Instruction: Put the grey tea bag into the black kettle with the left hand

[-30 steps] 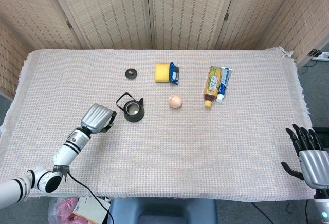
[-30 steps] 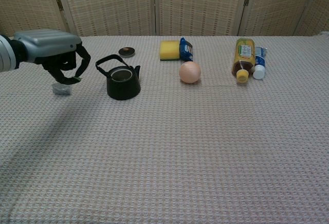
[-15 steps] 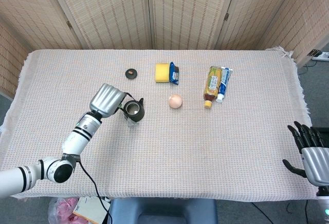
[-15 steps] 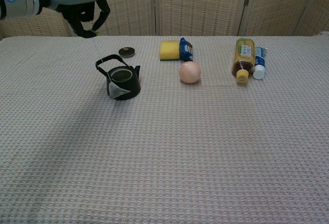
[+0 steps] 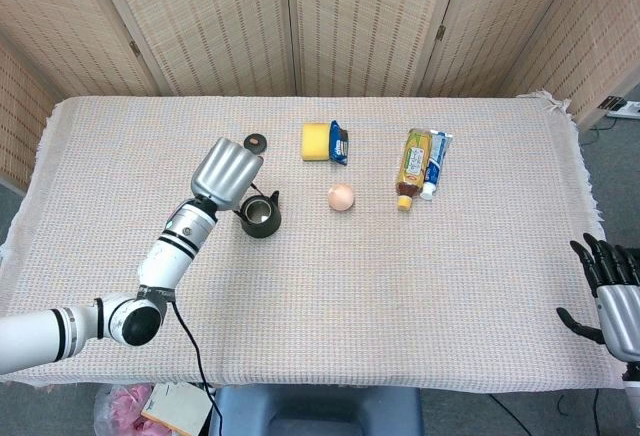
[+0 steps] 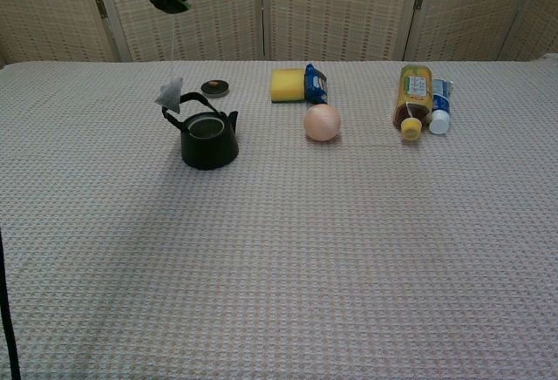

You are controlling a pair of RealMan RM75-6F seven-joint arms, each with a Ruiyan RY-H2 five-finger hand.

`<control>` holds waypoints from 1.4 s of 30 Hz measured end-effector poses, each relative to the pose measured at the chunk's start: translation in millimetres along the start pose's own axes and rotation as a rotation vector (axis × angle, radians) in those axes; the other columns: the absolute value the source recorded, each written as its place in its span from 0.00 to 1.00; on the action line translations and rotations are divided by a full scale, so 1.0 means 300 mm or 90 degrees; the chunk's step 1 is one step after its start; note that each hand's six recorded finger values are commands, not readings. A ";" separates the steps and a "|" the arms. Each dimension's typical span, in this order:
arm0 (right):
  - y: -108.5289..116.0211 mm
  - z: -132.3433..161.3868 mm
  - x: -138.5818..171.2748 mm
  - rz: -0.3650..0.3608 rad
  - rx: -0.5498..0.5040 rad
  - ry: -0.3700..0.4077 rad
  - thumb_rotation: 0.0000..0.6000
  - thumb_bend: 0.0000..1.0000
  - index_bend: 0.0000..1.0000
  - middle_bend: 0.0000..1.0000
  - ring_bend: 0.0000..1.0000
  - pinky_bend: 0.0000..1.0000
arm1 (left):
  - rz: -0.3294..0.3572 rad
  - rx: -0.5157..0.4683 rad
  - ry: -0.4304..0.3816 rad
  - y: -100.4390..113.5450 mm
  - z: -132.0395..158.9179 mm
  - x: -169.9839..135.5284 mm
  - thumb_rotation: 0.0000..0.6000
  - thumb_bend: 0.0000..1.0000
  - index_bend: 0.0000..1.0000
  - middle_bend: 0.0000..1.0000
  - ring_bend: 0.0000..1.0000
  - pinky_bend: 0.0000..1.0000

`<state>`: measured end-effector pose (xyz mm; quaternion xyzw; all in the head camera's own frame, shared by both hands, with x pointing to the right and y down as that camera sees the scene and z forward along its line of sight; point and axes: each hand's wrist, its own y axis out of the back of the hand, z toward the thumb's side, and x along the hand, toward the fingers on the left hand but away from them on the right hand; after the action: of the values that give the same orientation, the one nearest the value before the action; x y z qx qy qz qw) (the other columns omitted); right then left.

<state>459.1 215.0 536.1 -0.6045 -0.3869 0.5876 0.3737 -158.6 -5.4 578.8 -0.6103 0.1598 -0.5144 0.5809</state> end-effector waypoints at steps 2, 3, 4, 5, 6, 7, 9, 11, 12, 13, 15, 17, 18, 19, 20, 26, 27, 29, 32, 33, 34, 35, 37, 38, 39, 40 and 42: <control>0.004 -0.004 0.000 -0.003 -0.001 -0.003 1.00 0.14 0.00 0.00 0.00 0.00 | 0.000 -0.001 0.000 0.010 0.006 0.009 1.00 0.48 0.66 1.00 1.00 1.00; 0.005 -0.005 0.001 -0.004 -0.001 -0.003 1.00 0.14 0.00 0.00 0.00 0.00 | 0.000 0.000 0.001 0.014 0.010 0.015 1.00 0.48 0.66 1.00 1.00 1.00; 0.005 -0.006 0.001 -0.005 -0.001 -0.004 1.00 0.14 0.00 0.00 0.00 0.00 | -0.001 0.002 0.001 0.013 0.011 0.019 1.00 0.48 0.66 1.00 1.00 1.00; 0.006 -0.007 0.001 -0.005 0.000 -0.004 1.00 0.14 0.00 0.00 0.00 0.00 | -0.002 0.004 0.001 0.012 0.012 0.023 1.00 0.48 0.66 1.00 1.00 1.00; 0.006 -0.008 0.001 -0.005 0.000 -0.004 1.00 0.14 0.00 0.00 0.00 0.00 | -0.003 0.006 0.002 0.010 0.013 0.028 1.00 0.48 0.66 1.00 1.00 1.00; 0.007 -0.009 0.001 -0.006 0.001 -0.004 1.00 0.14 0.00 0.00 0.00 0.00 | -0.004 0.007 0.003 0.007 0.012 0.032 1.00 0.48 0.66 1.00 1.00 1.00; 0.010 -0.009 0.001 -0.010 0.001 -0.004 1.00 0.14 0.00 0.00 0.00 0.00 | -0.006 0.010 0.005 0.001 0.010 0.042 1.00 0.48 0.66 1.00 1.00 1.00; 0.012 -0.008 0.002 -0.012 0.001 -0.003 1.00 0.14 0.00 0.00 0.00 0.00 | -0.007 0.012 0.007 -0.004 0.009 0.048 1.00 0.48 0.66 1.00 1.00 1.00; 0.013 -0.007 0.002 -0.013 0.001 -0.003 1.00 0.14 0.00 0.00 0.00 0.00 | -0.008 0.010 0.007 -0.008 0.008 0.052 1.00 0.48 0.66 1.00 1.00 1.00; 0.013 -0.007 0.003 -0.013 0.002 -0.002 1.00 0.14 0.00 0.00 0.00 0.00 | -0.009 0.008 0.007 -0.012 0.006 0.054 1.00 0.48 0.66 1.00 1.00 1.00; 0.014 -0.008 0.002 -0.015 0.002 -0.004 1.00 0.14 0.00 0.00 0.00 0.00 | -0.014 0.007 0.009 -0.027 0.001 0.057 1.00 0.48 0.66 1.00 1.00 1.00; 0.017 -0.012 0.001 -0.018 0.001 -0.007 1.00 0.14 0.00 0.00 0.00 0.00 | -0.020 0.007 0.010 -0.041 -0.004 0.059 1.00 0.48 0.66 1.00 1.00 1.00; 0.018 -0.013 0.001 -0.019 0.001 -0.008 1.00 0.14 0.00 0.00 0.00 0.00 | -0.022 0.005 0.011 -0.047 -0.006 0.059 1.00 0.48 0.66 1.00 1.00 1.00; 0.020 -0.014 0.002 -0.020 0.001 -0.009 1.00 0.14 0.00 0.00 0.00 0.00 | -0.023 0.002 0.011 -0.051 -0.007 0.058 1.00 0.48 0.66 1.00 1.00 1.00; 0.021 -0.014 0.002 -0.021 0.001 -0.009 1.00 0.14 0.00 0.00 0.00 0.00 | -0.024 -0.002 0.011 -0.054 -0.008 0.058 1.00 0.48 0.66 1.00 1.00 1.00; 0.035 -0.011 0.012 -0.035 -0.001 -0.007 1.00 0.14 0.00 0.00 0.00 0.00 | -0.036 -0.022 0.002 -0.107 0.002 0.053 1.00 0.48 0.66 1.00 1.00 1.00; 0.036 -0.011 0.013 -0.036 -0.001 -0.006 1.00 0.14 0.00 0.00 0.00 0.00 | -0.038 -0.016 -0.001 -0.118 0.010 0.053 1.00 0.48 0.66 1.00 1.00 1.00; 0.038 -0.009 0.015 -0.037 -0.002 -0.004 1.00 0.14 0.00 0.00 0.00 0.00 | -0.037 -0.013 -0.005 -0.123 0.022 0.055 1.00 0.48 0.66 1.00 1.00 1.00; 0.038 -0.011 0.016 -0.037 -0.004 -0.003 1.00 0.14 0.00 0.00 0.00 0.00 | -0.033 -0.010 -0.005 -0.116 0.030 0.060 1.00 0.48 0.66 1.00 1.00 1.00; 0.039 -0.012 0.017 -0.037 -0.005 -0.003 1.00 0.14 0.00 0.00 0.00 0.00 | -0.033 -0.010 -0.004 -0.114 0.031 0.061 1.00 0.48 0.66 1.00 1.00 1.00; 0.041 -0.014 0.017 -0.038 -0.005 -0.004 1.00 0.14 0.00 0.00 0.00 0.00 | -0.033 -0.009 -0.003 -0.113 0.033 0.061 1.00 0.48 0.66 1.00 1.00 1.00; 0.043 -0.015 0.018 -0.039 -0.006 -0.004 1.00 0.14 0.00 0.00 0.00 0.00 | -0.033 -0.010 -0.002 -0.112 0.035 0.062 1.00 0.48 0.66 1.00 1.00 1.00; 0.046 -0.017 0.021 -0.041 -0.007 -0.004 1.00 0.14 0.00 0.00 0.00 0.00 | -0.033 -0.012 -0.003 -0.111 0.043 0.061 1.00 0.48 0.66 1.00 1.00 1.00; 0.047 -0.017 0.022 -0.041 -0.007 -0.003 1.00 0.14 0.00 0.00 0.00 0.00 | -0.034 -0.012 -0.004 -0.113 0.046 0.061 1.00 0.48 0.66 1.00 1.00 1.00; 0.048 -0.017 0.023 -0.042 -0.007 -0.003 1.00 0.14 0.00 0.00 0.00 0.00 | -0.036 -0.011 -0.006 -0.117 0.051 0.060 1.00 0.48 0.66 1.00 1.00 1.00; 0.049 -0.016 0.025 -0.043 -0.008 -0.001 1.00 0.14 0.00 0.00 0.00 0.00 | -0.037 -0.012 -0.006 -0.120 0.055 0.059 1.00 0.48 0.66 1.00 1.00 1.00; 0.051 -0.014 0.028 -0.045 -0.008 0.001 1.00 0.14 0.00 0.00 0.00 0.00 | -0.043 -0.016 -0.008 -0.132 0.063 0.057 1.00 0.48 0.66 1.00 1.00 1.00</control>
<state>463.9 216.3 518.8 -0.5931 -0.4116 0.5712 0.3906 -152.0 2.4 624.9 -0.6259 0.1419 -0.5276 0.5565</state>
